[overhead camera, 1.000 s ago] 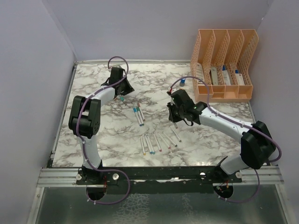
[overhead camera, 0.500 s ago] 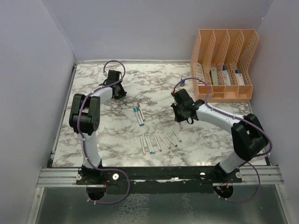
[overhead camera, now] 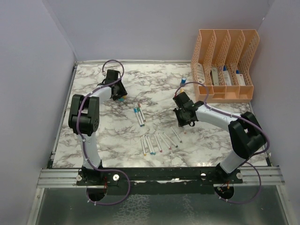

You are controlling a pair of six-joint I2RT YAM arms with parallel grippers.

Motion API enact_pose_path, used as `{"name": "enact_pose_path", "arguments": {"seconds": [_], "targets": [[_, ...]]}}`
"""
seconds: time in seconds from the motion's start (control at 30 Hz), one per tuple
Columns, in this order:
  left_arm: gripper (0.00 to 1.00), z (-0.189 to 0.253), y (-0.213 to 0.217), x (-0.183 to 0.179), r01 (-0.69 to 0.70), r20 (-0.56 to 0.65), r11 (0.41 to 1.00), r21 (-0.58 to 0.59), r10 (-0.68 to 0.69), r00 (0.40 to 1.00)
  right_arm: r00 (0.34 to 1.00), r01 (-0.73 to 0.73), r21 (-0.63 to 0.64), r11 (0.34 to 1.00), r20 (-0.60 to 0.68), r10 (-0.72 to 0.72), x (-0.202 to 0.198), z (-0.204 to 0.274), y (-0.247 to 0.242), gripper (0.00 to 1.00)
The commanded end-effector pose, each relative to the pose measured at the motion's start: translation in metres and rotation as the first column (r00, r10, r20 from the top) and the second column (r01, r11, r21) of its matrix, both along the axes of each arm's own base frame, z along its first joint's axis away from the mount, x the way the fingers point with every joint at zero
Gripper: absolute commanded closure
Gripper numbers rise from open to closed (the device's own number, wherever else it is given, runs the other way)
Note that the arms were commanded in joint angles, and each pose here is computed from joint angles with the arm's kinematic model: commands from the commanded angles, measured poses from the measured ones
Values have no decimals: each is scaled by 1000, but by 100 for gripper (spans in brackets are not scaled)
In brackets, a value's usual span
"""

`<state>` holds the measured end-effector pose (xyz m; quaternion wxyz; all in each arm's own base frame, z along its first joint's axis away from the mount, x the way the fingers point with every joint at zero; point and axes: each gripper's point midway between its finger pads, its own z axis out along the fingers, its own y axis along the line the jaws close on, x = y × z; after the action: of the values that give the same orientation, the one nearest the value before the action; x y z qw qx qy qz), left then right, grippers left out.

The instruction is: Open the pen caps

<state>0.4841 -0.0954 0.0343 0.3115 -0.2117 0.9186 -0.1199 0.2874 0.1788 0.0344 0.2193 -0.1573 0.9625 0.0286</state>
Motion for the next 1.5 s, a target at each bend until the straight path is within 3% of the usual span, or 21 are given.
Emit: {"name": "enact_pose_path", "arguments": {"seconds": [0.0,0.27,0.4,0.53,0.63,0.7,0.73,1.1,1.47], "targets": [[53,54,2,9,0,86,1000,-26,2,996,998,10,-11,1000,-67,-11,-16,-13,-5,87],[51,119,-7,8,25,206,996,-90,-6,978,997,16,10,1000,-70,-16,-15,-9,-1,65],[51,145,-11,0,43,252,991,-124,-10,968,1000,19,28,999,-12,-18,1,9,5,58],[43,164,-18,-17,72,305,981,-182,-13,952,997,-35,86,996,65,29,25,36,25,51],[29,173,-27,-32,117,348,965,-236,-28,937,988,-116,134,984,116,101,41,51,47,48],[6,179,-32,-41,146,385,952,-270,-32,922,980,-168,153,974,132,148,49,52,62,42],[2,182,-33,-45,153,399,946,-286,-28,916,977,-185,154,971,133,166,52,53,69,40],[1,200,-34,-78,173,440,925,-338,-7,898,946,-308,174,935,156,283,64,43,163,37],[1,219,-18,-111,109,480,919,-379,95,872,940,-329,165,930,148,307,71,22,202,39]]}}
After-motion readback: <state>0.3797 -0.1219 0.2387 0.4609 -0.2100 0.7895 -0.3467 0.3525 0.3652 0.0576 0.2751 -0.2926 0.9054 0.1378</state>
